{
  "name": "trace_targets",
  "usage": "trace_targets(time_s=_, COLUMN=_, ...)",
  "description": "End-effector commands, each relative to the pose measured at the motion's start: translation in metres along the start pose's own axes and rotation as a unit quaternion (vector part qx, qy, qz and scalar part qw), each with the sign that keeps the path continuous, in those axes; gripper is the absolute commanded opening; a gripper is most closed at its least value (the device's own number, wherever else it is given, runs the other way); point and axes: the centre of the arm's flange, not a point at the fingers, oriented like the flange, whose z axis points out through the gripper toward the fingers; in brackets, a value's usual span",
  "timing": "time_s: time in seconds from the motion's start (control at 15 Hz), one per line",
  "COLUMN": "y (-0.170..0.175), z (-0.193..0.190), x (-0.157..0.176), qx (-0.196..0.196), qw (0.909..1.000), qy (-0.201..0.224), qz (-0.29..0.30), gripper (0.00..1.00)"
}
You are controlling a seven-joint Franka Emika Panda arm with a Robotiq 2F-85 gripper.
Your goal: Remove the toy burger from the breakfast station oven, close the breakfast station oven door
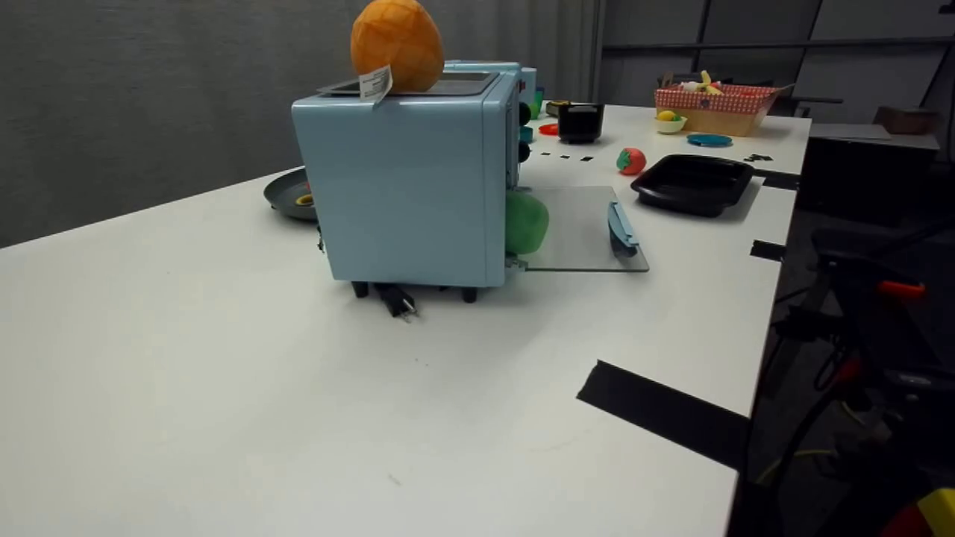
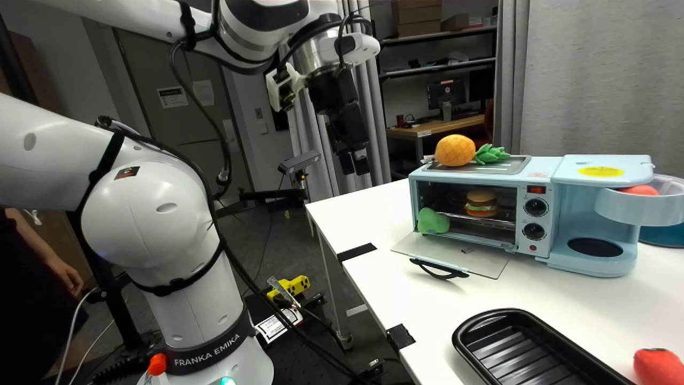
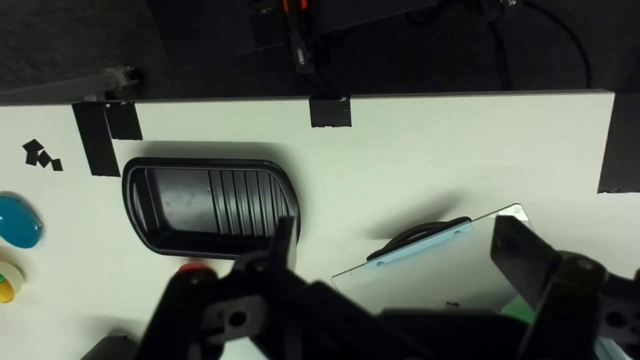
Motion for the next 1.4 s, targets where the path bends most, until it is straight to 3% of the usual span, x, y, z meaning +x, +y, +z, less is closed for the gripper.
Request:
trace_targets(time_s=0.0, y=-0.004, z=0.004, x=0.012, qx=0.007, qw=1.0000, qy=0.006, qz=-0.003, gripper=1.00)
trace_targets(time_s=0.53, y=-0.025, z=0.021, x=0.059, qx=0.039, qw=0.9982, qy=0.039, qz=-0.024, gripper=1.00)
trace_targets(time_s=0.87, y=-0.041, z=0.034, x=0.090, qx=0.062, qw=0.9931, qy=0.058, qz=-0.081, gripper=1.00)
trace_targets(time_s=1.33, y=-0.045, z=0.046, x=0.130, qx=0.074, qw=0.9867, qy=0.048, qz=-0.136, gripper=1.00)
